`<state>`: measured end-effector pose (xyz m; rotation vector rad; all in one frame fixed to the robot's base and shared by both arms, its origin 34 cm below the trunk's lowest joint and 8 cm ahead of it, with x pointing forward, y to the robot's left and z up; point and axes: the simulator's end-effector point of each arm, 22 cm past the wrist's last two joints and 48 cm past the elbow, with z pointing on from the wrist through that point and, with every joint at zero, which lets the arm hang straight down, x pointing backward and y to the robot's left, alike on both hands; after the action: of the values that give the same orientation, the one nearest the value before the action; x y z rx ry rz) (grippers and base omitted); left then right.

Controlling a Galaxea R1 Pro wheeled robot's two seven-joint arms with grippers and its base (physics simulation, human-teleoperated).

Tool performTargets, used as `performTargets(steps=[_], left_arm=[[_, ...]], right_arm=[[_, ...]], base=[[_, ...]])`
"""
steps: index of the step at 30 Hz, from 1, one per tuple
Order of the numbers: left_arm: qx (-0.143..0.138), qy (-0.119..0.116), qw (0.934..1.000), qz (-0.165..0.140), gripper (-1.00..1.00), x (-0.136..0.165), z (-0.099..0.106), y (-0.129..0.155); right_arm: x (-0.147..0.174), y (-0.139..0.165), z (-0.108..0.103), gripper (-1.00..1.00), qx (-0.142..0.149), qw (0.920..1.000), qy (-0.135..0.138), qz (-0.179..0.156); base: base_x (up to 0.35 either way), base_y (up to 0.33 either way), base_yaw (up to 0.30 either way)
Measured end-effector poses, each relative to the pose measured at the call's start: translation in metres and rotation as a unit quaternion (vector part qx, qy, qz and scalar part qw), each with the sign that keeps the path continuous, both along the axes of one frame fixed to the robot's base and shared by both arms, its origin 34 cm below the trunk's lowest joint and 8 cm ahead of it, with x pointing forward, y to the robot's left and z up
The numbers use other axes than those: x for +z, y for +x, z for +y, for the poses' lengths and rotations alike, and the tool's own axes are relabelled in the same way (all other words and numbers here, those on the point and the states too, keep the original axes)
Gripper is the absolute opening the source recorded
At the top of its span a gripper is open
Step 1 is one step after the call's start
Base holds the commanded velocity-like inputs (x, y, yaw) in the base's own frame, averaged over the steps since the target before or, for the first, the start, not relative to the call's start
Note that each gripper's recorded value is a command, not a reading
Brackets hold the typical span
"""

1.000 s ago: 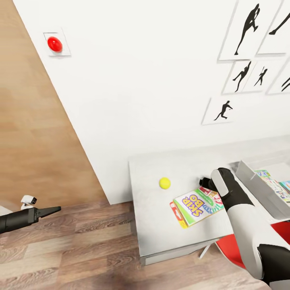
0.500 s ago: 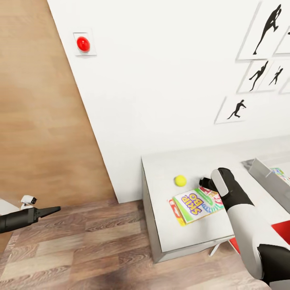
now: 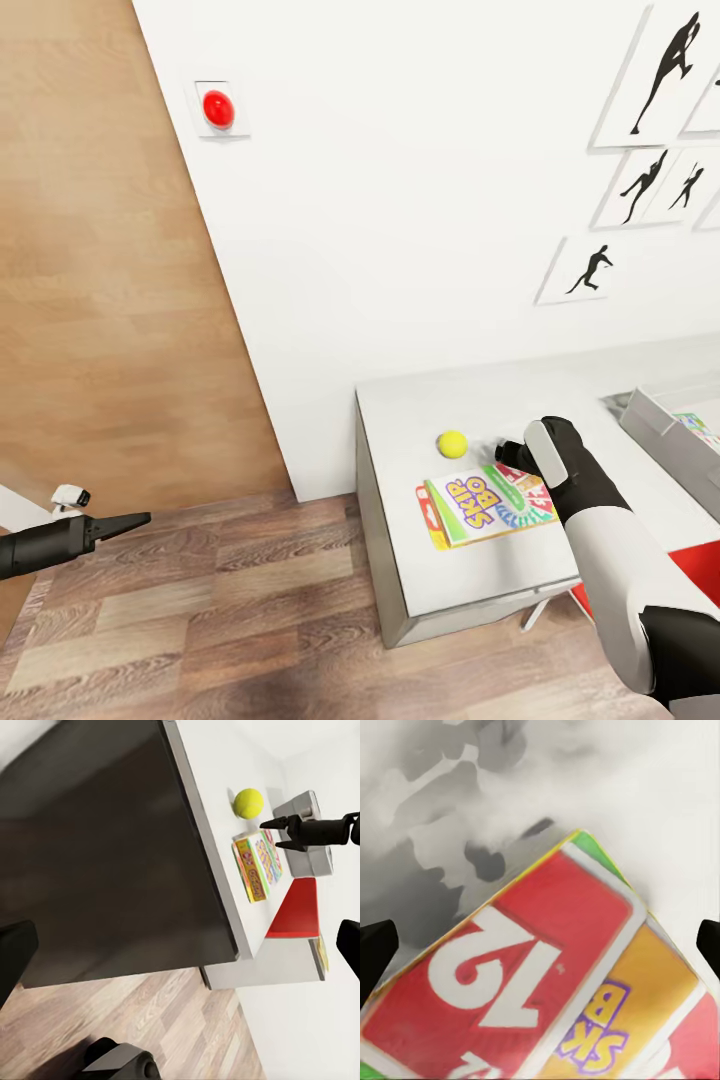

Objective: Put all the toys in the child's room - the three board games (two on the bed and one on the table), the two jigsaw puzzles on the table, and the tennis ball on the table - inside the toy box on the table in the child's room.

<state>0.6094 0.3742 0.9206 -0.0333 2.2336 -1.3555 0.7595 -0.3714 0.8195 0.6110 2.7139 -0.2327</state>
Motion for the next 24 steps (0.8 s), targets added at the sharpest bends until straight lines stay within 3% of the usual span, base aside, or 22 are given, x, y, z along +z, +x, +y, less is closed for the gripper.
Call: performTargets(steps=[24], left_arm=[[0.000, -0.001, 1.0000, 0.000, 1.00, -0.0003, -0.0011, 0.0000]], right_arm=[[-0.0018, -0.0021, -0.0001, 1.00, 0.001, 1.0000, -0.001, 0.002]], base=[[-0.058, 0.084, 0.000]])
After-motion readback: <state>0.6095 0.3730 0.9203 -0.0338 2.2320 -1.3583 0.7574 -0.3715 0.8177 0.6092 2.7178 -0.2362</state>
